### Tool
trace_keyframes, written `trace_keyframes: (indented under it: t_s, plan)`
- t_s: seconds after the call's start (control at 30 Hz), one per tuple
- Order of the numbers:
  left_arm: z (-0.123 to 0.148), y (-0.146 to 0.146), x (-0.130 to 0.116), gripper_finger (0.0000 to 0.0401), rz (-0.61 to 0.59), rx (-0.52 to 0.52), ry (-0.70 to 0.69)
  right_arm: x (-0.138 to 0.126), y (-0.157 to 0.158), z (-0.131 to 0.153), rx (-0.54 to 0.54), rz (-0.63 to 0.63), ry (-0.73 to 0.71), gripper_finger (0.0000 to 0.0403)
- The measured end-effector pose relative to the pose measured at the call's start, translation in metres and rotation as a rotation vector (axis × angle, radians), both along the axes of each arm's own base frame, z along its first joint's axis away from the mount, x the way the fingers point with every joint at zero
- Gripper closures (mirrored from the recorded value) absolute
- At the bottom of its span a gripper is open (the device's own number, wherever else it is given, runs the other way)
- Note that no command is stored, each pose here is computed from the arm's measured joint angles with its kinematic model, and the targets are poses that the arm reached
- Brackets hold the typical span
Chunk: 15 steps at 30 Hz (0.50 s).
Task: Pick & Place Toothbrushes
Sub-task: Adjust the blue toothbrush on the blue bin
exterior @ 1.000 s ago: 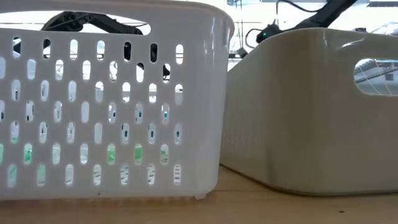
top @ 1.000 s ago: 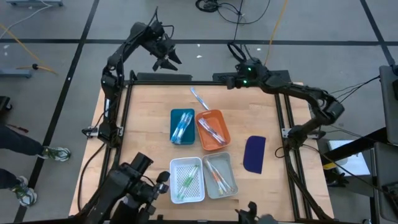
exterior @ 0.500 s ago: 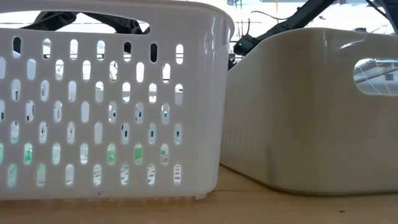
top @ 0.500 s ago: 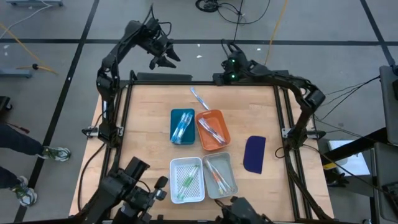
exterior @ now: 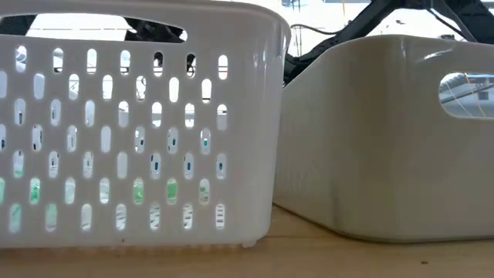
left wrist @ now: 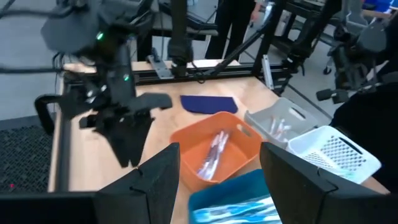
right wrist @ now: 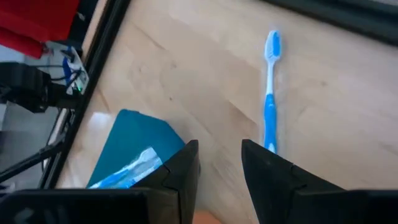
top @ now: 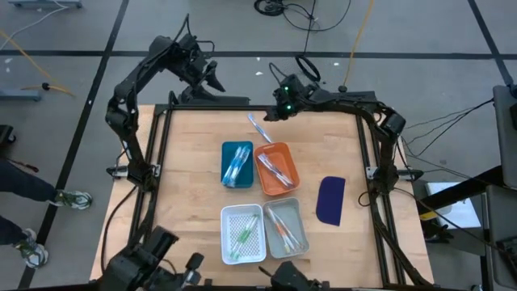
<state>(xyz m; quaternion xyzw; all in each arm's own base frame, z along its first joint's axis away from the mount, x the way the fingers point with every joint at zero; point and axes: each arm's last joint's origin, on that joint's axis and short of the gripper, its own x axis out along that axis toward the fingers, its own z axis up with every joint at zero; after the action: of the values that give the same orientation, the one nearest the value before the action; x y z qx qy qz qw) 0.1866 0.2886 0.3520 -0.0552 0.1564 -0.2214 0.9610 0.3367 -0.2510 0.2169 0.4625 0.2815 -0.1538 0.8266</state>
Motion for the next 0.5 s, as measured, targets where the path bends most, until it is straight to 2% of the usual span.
trace_keyframes:
  t_s: [0.27,0.5]
  plan:
    - [0.009,-0.029,-0.016,0.0178,-0.006,0.032,-0.019,0.023,-0.001,-0.017,0.051,0.028,0.080,0.0287]
    - [0.011,-0.038,-0.018,0.0178,-0.015,0.047,-0.027,0.041,-0.010,-0.023,0.122,0.038,0.160,0.0287]
